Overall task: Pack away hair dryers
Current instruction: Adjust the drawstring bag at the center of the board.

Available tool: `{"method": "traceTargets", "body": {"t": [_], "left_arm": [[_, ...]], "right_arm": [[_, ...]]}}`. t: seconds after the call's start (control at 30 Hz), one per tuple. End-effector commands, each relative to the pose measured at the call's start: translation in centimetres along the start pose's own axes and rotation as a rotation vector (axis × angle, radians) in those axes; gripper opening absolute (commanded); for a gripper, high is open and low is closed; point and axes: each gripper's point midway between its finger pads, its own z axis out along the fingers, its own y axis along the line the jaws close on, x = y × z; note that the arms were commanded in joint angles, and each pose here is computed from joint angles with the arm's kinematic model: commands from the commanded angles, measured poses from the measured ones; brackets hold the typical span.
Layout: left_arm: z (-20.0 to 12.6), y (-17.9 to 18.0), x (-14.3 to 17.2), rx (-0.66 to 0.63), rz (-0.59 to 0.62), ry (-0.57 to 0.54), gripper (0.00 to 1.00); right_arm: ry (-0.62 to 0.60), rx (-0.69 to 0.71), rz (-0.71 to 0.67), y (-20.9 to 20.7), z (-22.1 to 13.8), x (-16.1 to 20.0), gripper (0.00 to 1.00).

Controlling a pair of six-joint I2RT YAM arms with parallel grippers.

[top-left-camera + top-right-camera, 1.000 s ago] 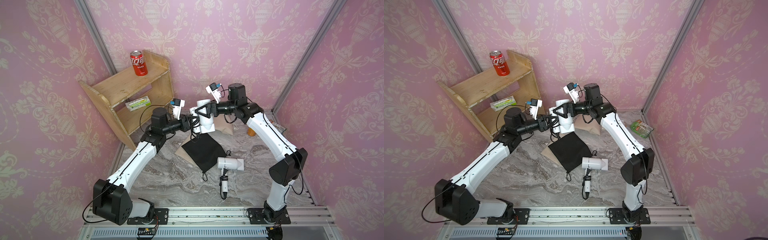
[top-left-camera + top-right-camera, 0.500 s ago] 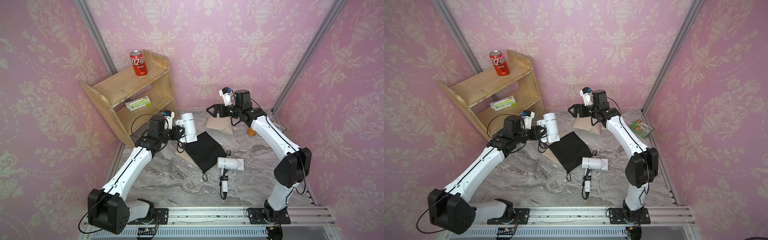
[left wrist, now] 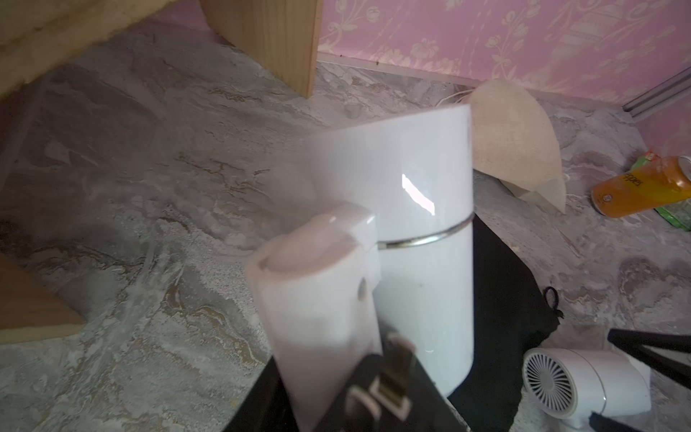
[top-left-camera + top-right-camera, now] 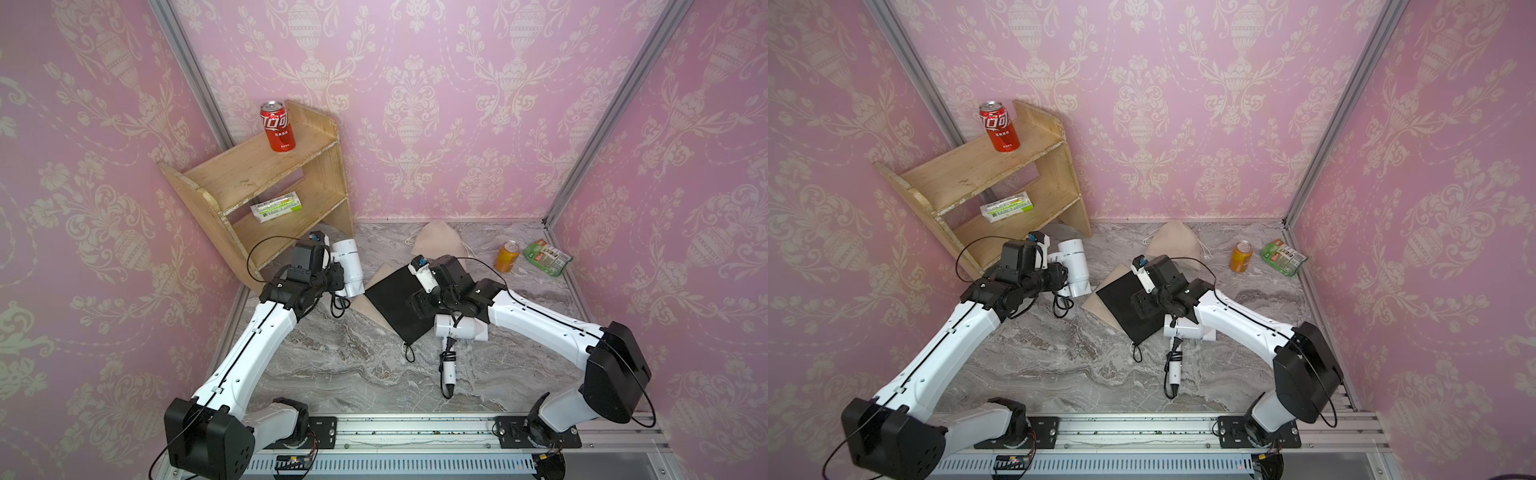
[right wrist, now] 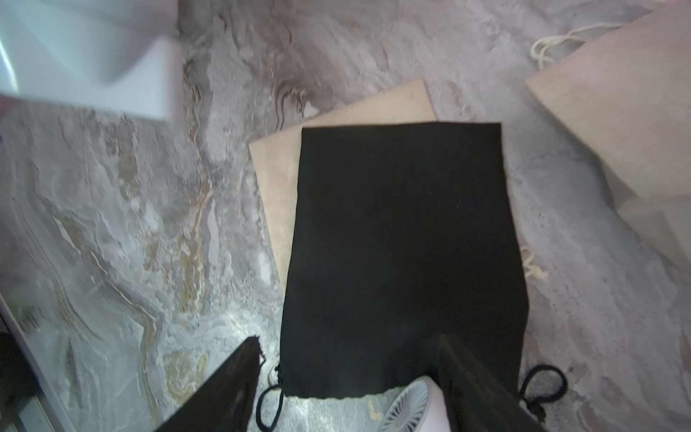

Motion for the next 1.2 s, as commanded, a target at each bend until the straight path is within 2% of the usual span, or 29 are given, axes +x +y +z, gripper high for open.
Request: {"method": "traceTargets", "body": {"t": [0.0,0.33,0.67,0.7,0.8,0.97,1.17], "left_arm": [[-1.6,2.0,-1.7,-0.102,-0.002,-0.069,0.05],[-1.7,2.3,-2.2,-0.103,-0.022,-0.075,0.07],[-1.8,2.3,-2.7,-0.092,-0.031,-0.09,0.06],[-1.8,2.2,-2.8,-0.089,-0.033,-0.093,0.06],[-1.8,2.1,-2.8,-0.079,-0.039,-0.097,0.06],[-1.9,2.0,-3.0,-0.069,-0.043,-0.1,0.06],[-2.4,2.2,-3.1,-0.068,-0.045,-0.109,0.05]], "right_arm": [[0.056,0.075,-0.043,-0.1,0.6,2.1,0.71],[0.228,0.047,-0.179,3.8,4.2,6.5,0.68],[0.349,0.034,-0.214,4.4,6.6,9.4,0.65],[0.328,0.035,-0.214,4.6,6.7,8.1,0.6],[0.343,0.043,-0.223,4.5,7.1,8.0,0.35],[0.307,0.04,-0.219,4.8,6.6,6.5,0.02],[0.248,0.006,-0.201,5.8,5.7,3.5,0.0]]}}
